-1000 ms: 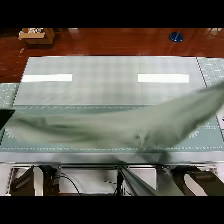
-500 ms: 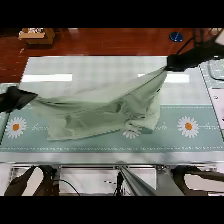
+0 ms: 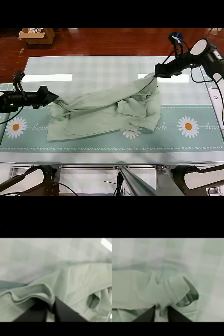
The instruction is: Fold the shirts.
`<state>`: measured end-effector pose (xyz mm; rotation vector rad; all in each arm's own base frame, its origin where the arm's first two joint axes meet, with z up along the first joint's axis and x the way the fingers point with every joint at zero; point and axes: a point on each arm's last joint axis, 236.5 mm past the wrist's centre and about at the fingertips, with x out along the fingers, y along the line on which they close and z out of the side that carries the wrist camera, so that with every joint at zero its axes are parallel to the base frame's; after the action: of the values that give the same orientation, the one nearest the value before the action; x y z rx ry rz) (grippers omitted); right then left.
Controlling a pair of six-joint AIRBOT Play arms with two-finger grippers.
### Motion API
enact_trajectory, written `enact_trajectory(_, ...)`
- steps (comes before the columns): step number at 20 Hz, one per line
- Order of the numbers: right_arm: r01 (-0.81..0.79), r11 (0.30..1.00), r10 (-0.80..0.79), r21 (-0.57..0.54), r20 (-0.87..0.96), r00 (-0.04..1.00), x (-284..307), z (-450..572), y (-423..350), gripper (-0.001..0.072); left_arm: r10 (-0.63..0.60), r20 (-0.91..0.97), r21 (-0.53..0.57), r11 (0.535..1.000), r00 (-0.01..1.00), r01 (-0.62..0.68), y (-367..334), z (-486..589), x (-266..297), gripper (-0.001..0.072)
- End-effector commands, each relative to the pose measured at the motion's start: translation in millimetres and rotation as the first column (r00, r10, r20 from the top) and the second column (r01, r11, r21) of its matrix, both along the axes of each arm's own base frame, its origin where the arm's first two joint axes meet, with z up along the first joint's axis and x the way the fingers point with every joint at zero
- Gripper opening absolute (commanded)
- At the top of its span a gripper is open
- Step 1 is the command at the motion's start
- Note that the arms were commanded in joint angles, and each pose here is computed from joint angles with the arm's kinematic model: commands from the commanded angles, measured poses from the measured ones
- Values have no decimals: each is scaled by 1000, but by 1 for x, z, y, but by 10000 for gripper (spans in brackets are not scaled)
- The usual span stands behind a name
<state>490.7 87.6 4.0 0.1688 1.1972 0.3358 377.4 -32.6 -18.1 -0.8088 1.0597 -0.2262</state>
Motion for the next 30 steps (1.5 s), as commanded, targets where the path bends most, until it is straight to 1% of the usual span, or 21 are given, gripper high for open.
enact_trajectory(1,-59,997,59,-39,10,998,-1,-4,-5,353,35,11,-2,999,999,-35,19,3,10,473)
enact_trajectory(2,-92,993,91,-78,-7,996,-8,-1,-14,353,34,19,-10,999,999,-33,30,15,11,543)
enact_trajectory(3,-135,983,131,-122,-41,991,-20,1,-22,352,32,27,-21,999,999,-31,43,28,10,541)
enact_trajectory(5,-99,981,87,-167,-79,993,-34,11,-45,353,24,11,-62,998,1000,-23,64,51,-3,533)
enact_trajectory(7,-48,967,7,-251,-163,987,-54,10,-78,352,1,-118,-105,994,993,-14,74,46,-40,529)
enact_trajectory(8,-16,956,-46,-292,-204,978,-63,7,-95,352,-39,-224,-96,995,974,18,74,30,-69,529)
enact_trajectory(9,13,953,-86,-303,-230,969,-69,2,-105,352,-77,-327,-88,995,942,50,71,14,-98,529)
enact_trajectory(10,26,955,-106,-295,-257,961,-76,-5,-111,352,-119,-411,-94,992,904,88,64,-1,-127,529)
enact_trajectory(11,33,964,-111,-265,-285,952,-83,-13,-111,353,-137,-462,-110,989,876,96,54,-13,-149,529)
enact_trajectory(12,29,980,-89,-198,-303,949,-88,-20,-104,355,-146,-483,-121,988,864,99,46,-22,-163,529)
enact_trajectory(14,37,997,-56,-69,-310,949,-91,-27,-91,357,-130,-501,-124,989,856,78,36,-38,-177,529)
enact_trajectory(16,62,998,-64,-19,-307,950,-92,-31,-94,357,-113,-509,-109,992,854,66,37,-46,-179,530)
enact_trajectory(19,124,992,-116,14,-274,955,-84,-28,-109,357,-92,-537,-27,995,838,92,53,-58,-188,529)
enact_trajectory(21,152,988,-144,12,-267,953,-83,-28,-120,356,-86,-572,32,991,816,127,66,-65,-199,530)
enact_trajectory(23,172,985,-163,11,-262,951,-82,-28,-128,356,-64,-562,61,991,825,118,71,-69,-195,530)
enact_trajectory(27,182,983,-174,8,-244,954,-78,-28,-130,356,-40,-553,70,993,832,95,75,-78,-188,530)
enact_trajectory(30,181,983,-173,10,-244,954,-78,-28,-130,356,-26,-528,1,999,849,32,62,-86,-167,530)
